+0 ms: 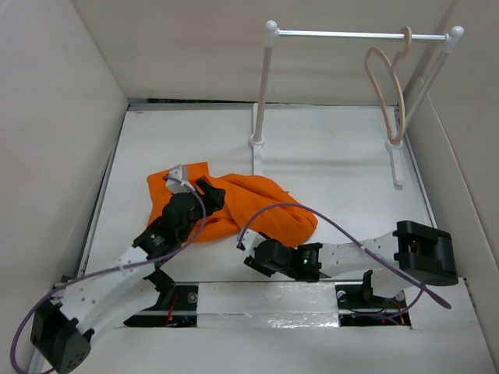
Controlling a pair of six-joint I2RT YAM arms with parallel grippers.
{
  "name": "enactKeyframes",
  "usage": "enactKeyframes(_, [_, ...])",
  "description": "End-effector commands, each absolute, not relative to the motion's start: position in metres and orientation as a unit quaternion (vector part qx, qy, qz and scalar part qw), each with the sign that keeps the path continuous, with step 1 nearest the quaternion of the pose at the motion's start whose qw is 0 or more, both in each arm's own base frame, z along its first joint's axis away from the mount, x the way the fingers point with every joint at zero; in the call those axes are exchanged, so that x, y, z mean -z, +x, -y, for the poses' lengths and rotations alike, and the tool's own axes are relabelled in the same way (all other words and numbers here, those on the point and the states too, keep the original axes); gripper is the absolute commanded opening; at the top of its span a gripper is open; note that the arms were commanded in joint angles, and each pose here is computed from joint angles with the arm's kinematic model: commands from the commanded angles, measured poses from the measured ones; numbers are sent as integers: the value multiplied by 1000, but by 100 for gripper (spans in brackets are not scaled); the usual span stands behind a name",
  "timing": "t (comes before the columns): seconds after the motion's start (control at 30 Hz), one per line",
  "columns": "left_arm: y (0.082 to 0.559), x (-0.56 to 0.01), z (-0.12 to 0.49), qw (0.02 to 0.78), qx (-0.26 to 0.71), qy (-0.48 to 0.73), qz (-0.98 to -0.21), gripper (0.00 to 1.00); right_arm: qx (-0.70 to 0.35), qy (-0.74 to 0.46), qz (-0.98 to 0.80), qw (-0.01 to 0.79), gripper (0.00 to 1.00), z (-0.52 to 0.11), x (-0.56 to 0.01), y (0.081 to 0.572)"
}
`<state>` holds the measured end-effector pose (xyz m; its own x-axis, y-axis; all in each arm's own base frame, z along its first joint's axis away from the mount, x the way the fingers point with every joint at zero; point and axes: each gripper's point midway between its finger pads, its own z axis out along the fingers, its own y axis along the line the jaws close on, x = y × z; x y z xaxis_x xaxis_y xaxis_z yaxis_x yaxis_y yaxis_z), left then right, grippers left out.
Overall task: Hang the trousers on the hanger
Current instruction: Flatten out the trousers at the center of the board.
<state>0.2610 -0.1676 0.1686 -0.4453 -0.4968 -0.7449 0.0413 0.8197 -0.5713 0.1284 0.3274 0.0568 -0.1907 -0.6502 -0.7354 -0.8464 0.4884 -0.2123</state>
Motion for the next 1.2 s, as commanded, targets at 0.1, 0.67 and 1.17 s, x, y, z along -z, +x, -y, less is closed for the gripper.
enactKeyframes(0.1, [245, -155, 122, 523, 223, -229, -790, 60, -87, -425, -786, 440, 59, -336, -50, 146])
enactKeyframes(0.67, [207, -47, 122, 414, 219, -268, -842, 62, -3, -333, -775, 538, 0, -301, -154, 188])
enactKeyframes(1.17, [255, -95, 128, 475, 159, -236, -833, 0, -123, -300, -687, 650, 0, -246, -394, 169])
